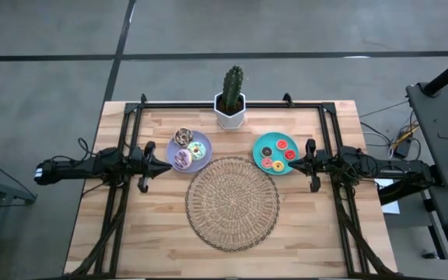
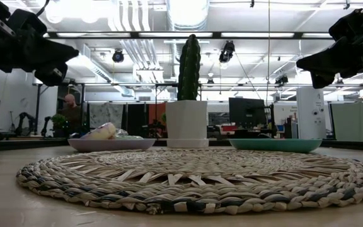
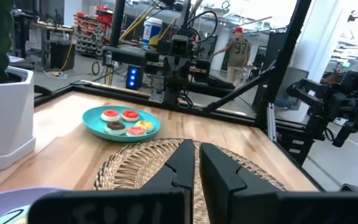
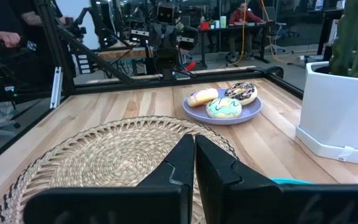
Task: Pick & Place donuts
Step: Return to Home Position
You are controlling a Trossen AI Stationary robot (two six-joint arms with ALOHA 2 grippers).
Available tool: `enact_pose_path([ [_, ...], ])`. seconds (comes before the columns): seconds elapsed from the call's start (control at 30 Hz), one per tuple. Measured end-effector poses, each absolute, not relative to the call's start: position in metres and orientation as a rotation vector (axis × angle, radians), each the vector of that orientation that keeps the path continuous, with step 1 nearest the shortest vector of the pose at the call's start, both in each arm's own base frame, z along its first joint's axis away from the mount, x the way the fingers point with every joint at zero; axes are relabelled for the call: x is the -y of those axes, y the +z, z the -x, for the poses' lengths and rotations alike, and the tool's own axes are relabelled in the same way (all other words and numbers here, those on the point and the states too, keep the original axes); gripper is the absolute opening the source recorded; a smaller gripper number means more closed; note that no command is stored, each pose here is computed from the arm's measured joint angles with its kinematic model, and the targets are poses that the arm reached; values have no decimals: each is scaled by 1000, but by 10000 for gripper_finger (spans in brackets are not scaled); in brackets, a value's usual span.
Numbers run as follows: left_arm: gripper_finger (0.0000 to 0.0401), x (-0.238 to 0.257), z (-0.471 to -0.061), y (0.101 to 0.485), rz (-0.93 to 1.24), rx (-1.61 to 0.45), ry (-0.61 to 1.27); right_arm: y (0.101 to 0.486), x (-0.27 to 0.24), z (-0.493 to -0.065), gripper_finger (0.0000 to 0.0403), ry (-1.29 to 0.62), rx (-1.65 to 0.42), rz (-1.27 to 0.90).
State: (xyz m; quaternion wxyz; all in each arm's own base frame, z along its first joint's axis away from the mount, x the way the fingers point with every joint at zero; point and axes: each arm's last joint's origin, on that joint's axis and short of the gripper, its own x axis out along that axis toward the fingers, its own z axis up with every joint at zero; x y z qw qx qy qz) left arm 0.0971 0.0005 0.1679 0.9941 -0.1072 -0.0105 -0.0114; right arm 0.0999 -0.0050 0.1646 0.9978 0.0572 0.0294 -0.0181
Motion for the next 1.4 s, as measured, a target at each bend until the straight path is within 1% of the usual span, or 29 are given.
enact_pose_path([
  [1.4, 0, -1, -97, 168, 216, 29, -22, 165, 5, -100, 8, -36, -59, -114],
])
